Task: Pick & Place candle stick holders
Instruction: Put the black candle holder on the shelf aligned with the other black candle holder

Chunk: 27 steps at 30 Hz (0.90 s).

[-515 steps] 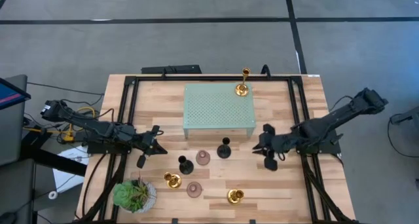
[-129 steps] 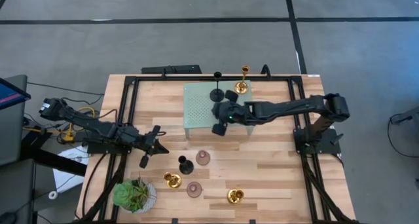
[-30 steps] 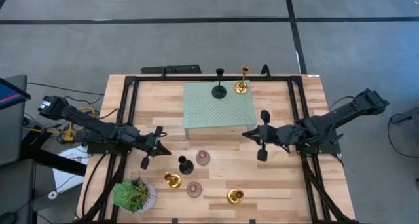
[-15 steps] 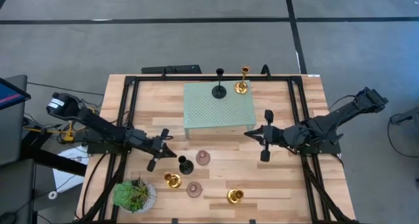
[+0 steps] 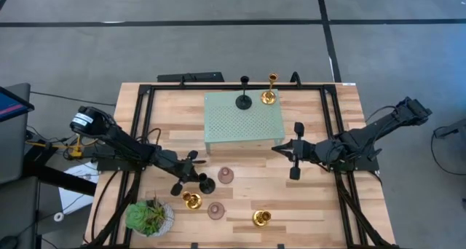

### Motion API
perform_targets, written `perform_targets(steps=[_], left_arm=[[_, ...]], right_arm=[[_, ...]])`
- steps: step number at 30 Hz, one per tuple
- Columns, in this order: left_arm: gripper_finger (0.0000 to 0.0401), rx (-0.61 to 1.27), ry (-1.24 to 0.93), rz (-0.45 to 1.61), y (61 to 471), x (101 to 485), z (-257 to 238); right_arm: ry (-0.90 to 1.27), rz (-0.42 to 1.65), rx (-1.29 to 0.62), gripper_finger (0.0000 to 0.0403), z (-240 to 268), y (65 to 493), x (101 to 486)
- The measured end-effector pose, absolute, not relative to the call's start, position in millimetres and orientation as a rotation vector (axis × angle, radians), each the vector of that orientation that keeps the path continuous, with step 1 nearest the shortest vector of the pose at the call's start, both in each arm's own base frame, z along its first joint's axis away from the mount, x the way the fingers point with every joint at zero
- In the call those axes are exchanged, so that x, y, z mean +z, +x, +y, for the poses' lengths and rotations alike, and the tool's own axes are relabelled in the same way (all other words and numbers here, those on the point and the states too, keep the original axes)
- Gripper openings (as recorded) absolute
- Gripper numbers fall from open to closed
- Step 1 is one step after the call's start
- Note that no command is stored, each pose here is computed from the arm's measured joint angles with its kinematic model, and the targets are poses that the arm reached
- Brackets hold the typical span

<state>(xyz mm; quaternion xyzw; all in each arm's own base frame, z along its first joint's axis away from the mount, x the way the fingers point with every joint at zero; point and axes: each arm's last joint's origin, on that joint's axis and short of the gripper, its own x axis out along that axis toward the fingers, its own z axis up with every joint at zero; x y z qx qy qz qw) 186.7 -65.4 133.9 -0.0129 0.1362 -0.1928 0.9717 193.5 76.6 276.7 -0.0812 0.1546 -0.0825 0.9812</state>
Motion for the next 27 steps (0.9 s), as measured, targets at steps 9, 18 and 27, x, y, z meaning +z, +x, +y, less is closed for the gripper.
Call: perform_targets(steps=[9, 18, 27], left_arm=[[0.0015, -0.432, -0.082, 0.265, 186.6, 136.5, -66.7], [0.0017, -0.408, -0.084, 0.262, 186.9, 136.7, -66.1], [0.0074, -0.357, -0.187, 0.275, 187.4, 137.0, -65.1]], right_arm=[[-0.165, 0.315, -0.165, 0.0, 76.5, 193.4, 276.3], [-0.159, 0.308, -0.163, 0.0, 76.7, 193.6, 277.0], [-0.155, 0.302, -0.163, 0.0, 76.9, 193.9, 277.7]])
